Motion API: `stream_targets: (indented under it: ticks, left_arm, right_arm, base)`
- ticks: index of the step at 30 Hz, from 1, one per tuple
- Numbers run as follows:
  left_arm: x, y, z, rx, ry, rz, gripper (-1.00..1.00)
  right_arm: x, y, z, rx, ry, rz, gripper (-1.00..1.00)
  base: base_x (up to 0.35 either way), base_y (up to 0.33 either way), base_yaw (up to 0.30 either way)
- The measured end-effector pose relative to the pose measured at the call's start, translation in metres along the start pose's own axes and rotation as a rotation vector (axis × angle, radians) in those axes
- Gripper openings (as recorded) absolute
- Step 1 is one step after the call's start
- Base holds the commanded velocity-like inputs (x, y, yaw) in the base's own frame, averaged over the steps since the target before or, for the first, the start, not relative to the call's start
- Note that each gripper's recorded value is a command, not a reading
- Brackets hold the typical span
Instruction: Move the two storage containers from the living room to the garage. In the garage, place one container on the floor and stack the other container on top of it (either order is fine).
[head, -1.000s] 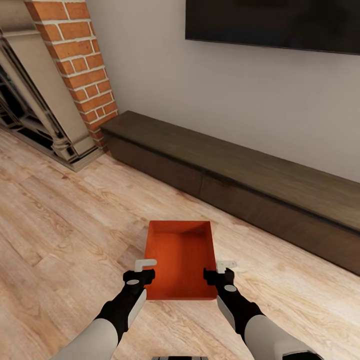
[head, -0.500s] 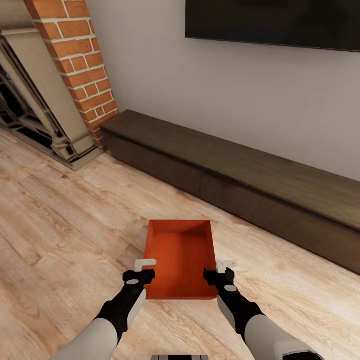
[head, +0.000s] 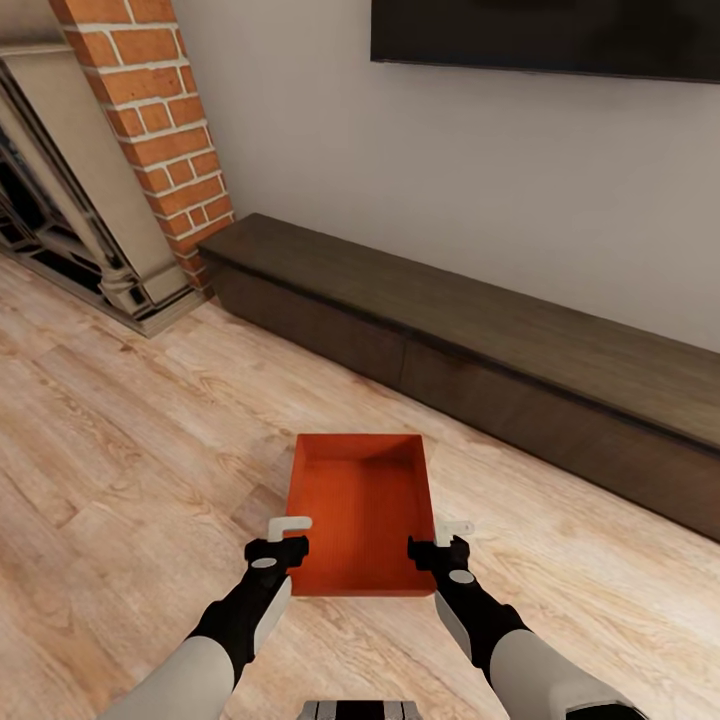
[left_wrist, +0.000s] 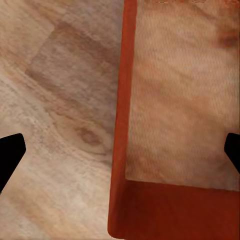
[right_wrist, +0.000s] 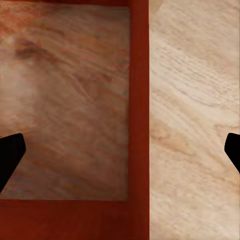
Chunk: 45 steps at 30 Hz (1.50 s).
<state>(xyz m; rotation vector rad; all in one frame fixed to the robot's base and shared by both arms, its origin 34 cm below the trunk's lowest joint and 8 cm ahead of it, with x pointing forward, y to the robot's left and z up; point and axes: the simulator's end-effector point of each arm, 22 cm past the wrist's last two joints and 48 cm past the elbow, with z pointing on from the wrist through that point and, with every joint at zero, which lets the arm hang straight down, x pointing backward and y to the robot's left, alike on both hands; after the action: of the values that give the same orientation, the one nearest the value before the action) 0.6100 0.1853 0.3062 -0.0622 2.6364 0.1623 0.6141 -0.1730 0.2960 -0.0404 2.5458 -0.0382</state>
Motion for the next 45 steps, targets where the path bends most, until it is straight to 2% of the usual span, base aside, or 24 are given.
stream_targets:
  ticks: [4, 16, 36, 45]
  left_arm:
    - [-0.003, -0.001, 0.006, 0.001, -0.017, -0.003, 1.00]
    - [0.012, -0.004, 0.025, 0.002, -0.023, -0.005, 1.00]
    - [0.013, -0.002, 0.025, -0.003, -0.020, -0.006, 1.00]
    - [0.013, -0.003, 0.025, 0.000, -0.021, -0.004, 1.00]
  right_arm:
    - [0.006, 0.000, 0.006, 0.000, 0.000, 0.001, 1.00]
    - [0.025, 0.001, 0.024, 0.001, 0.000, 0.003, 1.00]
    - [0.026, -0.002, 0.025, 0.005, 0.004, 0.006, 1.00]
    - [0.026, -0.003, 0.025, 0.006, 0.004, 0.004, 1.00]
  base:
    - [0.000, 0.000, 0.000]
    - [0.000, 0.000, 0.000]
    - [0.000, 0.000, 0.000]
    - [0.102, 0.000, 0.000]
